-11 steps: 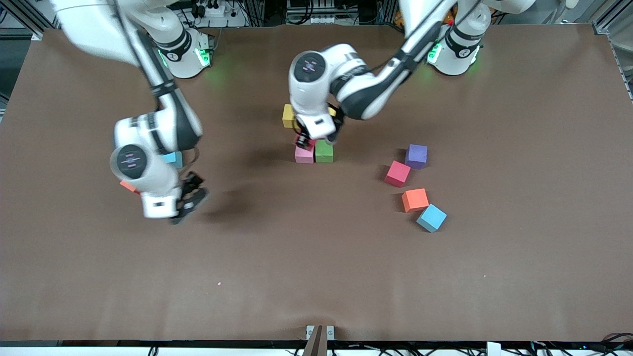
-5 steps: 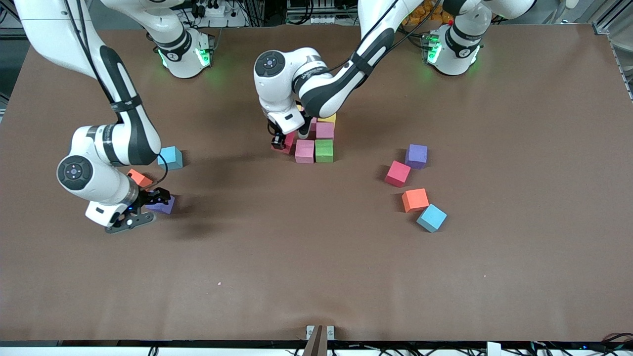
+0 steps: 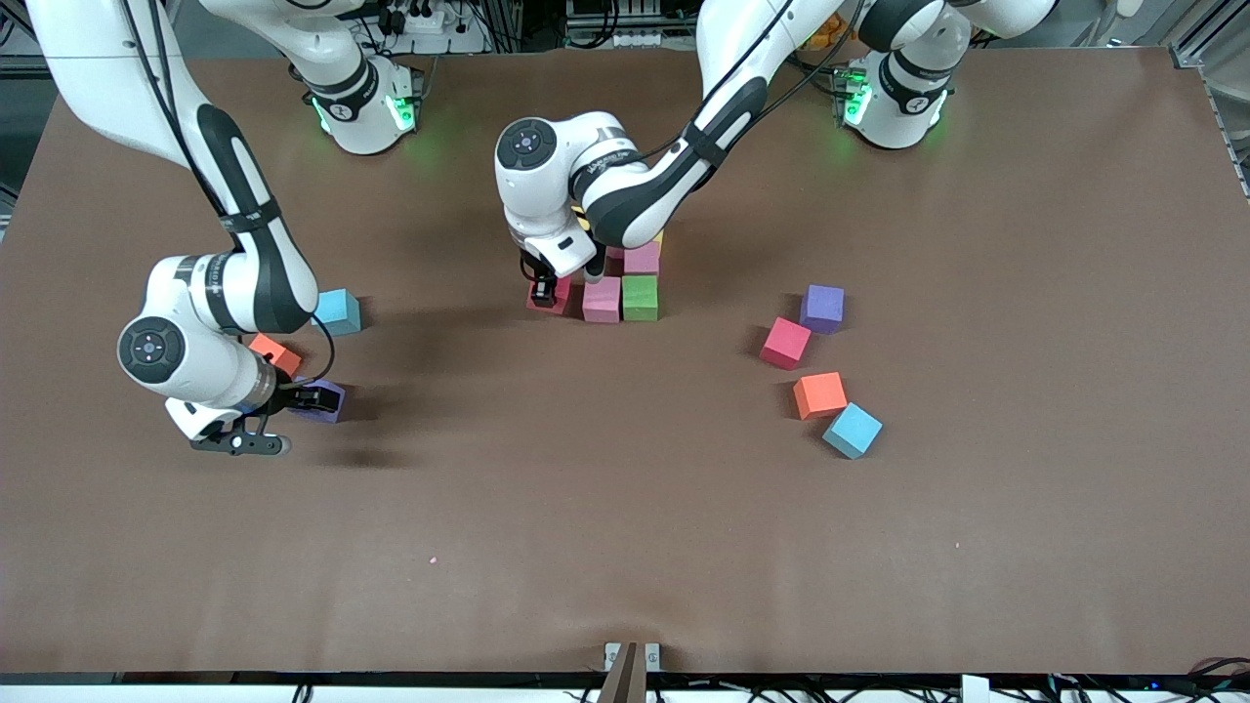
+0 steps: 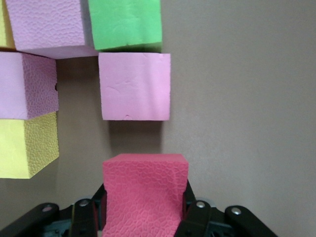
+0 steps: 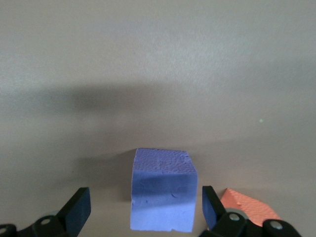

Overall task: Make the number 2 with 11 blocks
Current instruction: 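Place the red cube below pink while the right gripper grasps purple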

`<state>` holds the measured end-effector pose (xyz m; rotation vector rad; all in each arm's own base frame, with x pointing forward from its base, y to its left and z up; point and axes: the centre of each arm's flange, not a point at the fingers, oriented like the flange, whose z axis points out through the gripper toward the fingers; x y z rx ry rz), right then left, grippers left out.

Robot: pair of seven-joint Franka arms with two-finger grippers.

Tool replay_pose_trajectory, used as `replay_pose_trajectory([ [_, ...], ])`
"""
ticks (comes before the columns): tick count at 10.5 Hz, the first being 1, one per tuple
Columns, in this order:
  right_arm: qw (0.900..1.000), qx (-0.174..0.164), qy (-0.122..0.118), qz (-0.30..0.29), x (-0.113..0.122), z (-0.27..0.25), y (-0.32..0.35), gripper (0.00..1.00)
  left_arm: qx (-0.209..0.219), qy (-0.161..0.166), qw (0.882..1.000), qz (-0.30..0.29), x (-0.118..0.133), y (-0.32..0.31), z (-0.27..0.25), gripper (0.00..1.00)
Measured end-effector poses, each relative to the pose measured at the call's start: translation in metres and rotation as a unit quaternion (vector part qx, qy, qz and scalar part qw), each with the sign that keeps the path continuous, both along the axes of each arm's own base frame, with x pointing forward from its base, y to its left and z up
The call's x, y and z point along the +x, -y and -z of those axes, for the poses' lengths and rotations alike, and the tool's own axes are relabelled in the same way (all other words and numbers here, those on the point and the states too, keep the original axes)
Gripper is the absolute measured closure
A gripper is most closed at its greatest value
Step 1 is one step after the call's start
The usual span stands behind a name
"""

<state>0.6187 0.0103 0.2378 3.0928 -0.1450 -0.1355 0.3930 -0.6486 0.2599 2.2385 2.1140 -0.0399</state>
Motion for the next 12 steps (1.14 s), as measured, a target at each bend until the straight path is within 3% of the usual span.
replay_pose_trajectory([
  [5,1.0,0.003,-0.005,0.002,-0.006,0.027,0.008,0.0,0.014,-0.005,1.0,-0.008,-0.017,0.007,0.019,0.44],
  [12,1.0,0.005,-0.002,0.001,-0.019,0.054,0.025,0.0,0.036,0.0,0.999,-0.009,-0.014,0.002,0.043,0.44],
])
